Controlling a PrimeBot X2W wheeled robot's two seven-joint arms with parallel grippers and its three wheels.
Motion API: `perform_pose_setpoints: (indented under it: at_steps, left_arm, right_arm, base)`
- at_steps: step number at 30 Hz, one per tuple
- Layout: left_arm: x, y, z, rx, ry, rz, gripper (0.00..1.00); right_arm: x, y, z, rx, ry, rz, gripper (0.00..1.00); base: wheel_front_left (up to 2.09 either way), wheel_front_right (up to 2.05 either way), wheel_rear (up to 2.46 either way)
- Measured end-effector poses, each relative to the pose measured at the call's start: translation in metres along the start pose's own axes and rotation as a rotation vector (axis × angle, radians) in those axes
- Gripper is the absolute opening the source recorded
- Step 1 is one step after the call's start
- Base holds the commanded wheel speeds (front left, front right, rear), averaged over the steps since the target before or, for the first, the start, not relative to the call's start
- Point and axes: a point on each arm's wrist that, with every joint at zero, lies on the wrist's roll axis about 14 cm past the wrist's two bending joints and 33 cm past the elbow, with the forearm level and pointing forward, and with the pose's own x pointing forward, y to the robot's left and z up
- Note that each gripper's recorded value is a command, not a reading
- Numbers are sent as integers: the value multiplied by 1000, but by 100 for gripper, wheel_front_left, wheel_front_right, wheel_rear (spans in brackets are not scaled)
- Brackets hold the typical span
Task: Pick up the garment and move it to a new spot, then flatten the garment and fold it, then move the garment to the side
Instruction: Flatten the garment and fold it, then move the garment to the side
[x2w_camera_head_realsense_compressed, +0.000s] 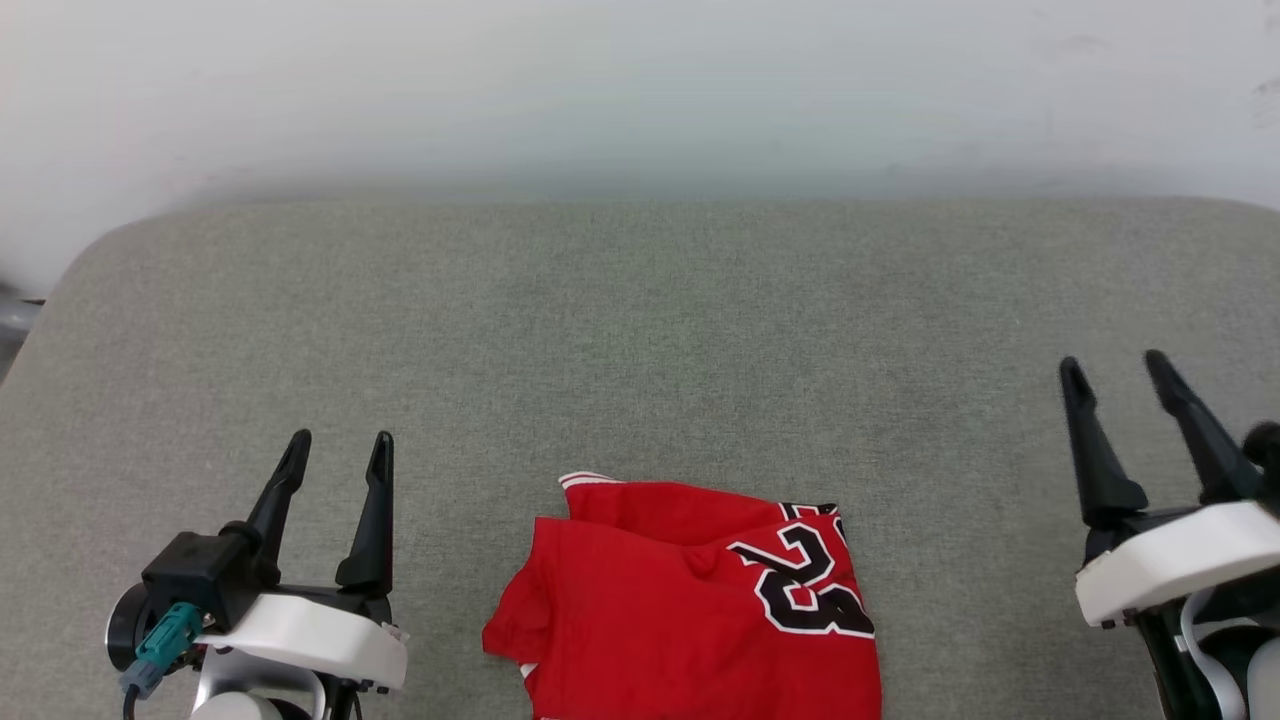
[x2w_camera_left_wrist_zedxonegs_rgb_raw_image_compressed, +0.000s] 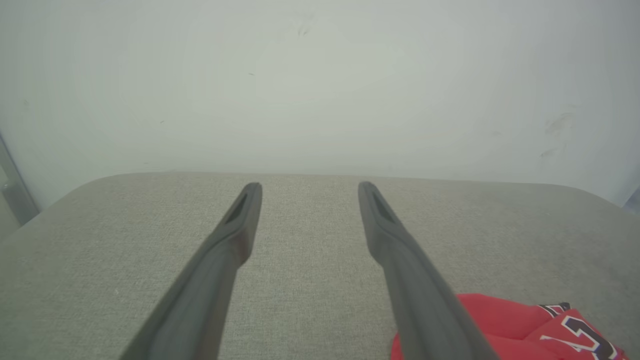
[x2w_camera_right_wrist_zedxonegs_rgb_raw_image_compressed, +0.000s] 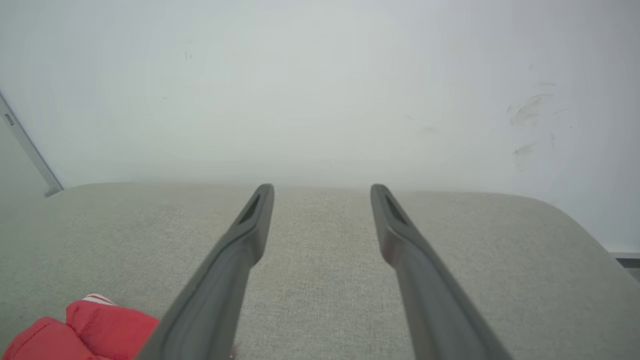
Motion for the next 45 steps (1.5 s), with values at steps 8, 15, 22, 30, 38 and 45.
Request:
perform_pose_setpoints:
  at_steps: [8,15,22,30,38,45]
  left_arm:
    - [-9,-1,3,7,-6,14,100]
    - [-15,-2,5,9,-9,22,100]
    - [-17,-1,2,3,-1,26,100]
    - [-15,3,4,3,-4,31,100]
    - [-12,10,4,2,-7,50,100]
    - [-7,14,7,-1,-21,58,100]
  right_arm:
    - [-33,-5,8,-67,-65,-42,100]
    - [-53,-1,1,-47,-52,-48,100]
    - [-53,1,3,-43,-52,-47,100]
    - [-51,-3,-7,2,1,-56,100]
    - [-58,-34,-71,158,295,-133,100]
    - [-72,-17,-145,357,678,-91,100]
  base:
    - [0,0,0]
    - [0,0,0]
    - [0,0,0]
    - [0,0,0]
    - [0,0,0]
    - [0,0,0]
